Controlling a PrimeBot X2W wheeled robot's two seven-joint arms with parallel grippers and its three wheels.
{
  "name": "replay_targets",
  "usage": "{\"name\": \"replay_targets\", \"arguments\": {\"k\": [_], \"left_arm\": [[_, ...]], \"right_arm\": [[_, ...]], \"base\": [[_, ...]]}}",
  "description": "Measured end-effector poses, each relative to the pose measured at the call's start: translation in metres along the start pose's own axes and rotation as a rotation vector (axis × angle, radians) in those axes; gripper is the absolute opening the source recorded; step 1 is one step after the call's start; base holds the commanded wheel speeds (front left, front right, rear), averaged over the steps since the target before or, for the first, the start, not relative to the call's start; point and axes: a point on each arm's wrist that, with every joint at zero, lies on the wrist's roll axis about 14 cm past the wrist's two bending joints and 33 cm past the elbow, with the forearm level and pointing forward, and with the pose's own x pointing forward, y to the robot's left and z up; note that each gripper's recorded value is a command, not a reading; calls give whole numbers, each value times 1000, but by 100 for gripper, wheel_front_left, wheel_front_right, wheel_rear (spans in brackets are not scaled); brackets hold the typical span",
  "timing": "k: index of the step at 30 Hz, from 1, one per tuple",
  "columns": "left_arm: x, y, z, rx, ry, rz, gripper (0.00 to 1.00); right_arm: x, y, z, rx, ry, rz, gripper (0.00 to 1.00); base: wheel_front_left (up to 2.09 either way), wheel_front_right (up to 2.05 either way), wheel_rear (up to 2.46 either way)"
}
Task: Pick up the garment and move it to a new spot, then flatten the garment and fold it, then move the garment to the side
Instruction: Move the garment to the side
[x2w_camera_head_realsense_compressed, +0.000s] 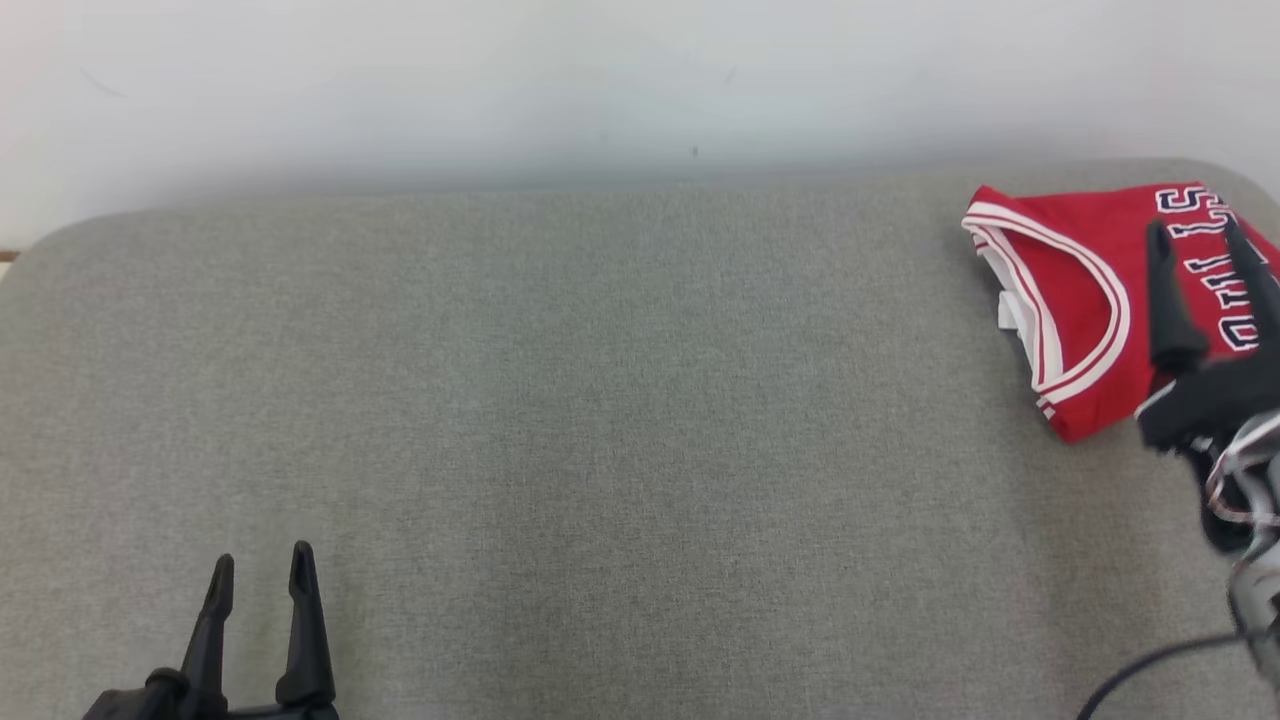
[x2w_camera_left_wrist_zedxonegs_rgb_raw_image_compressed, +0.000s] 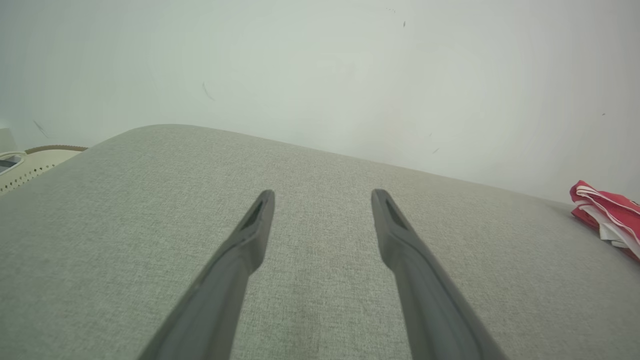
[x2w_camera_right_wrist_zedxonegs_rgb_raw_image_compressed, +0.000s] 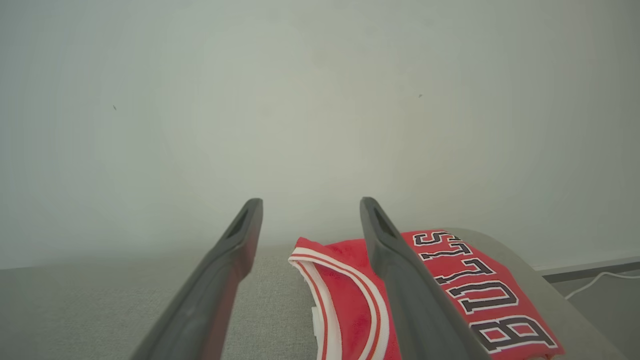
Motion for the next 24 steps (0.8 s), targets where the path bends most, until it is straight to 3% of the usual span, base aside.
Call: {"name": "replay_targets", "arguments": {"k": [15, 24], "left_arm": [[-26, 9, 18, 14, -32, 19, 100], [-40, 11, 19, 102, -29, 22, 100]], "right_arm": [[-59, 77, -8, 64, -84, 47, 100], [-93, 108, -20, 56, -65, 56, 100]], "base": [[0, 0, 0], [0, 0, 0]]}}
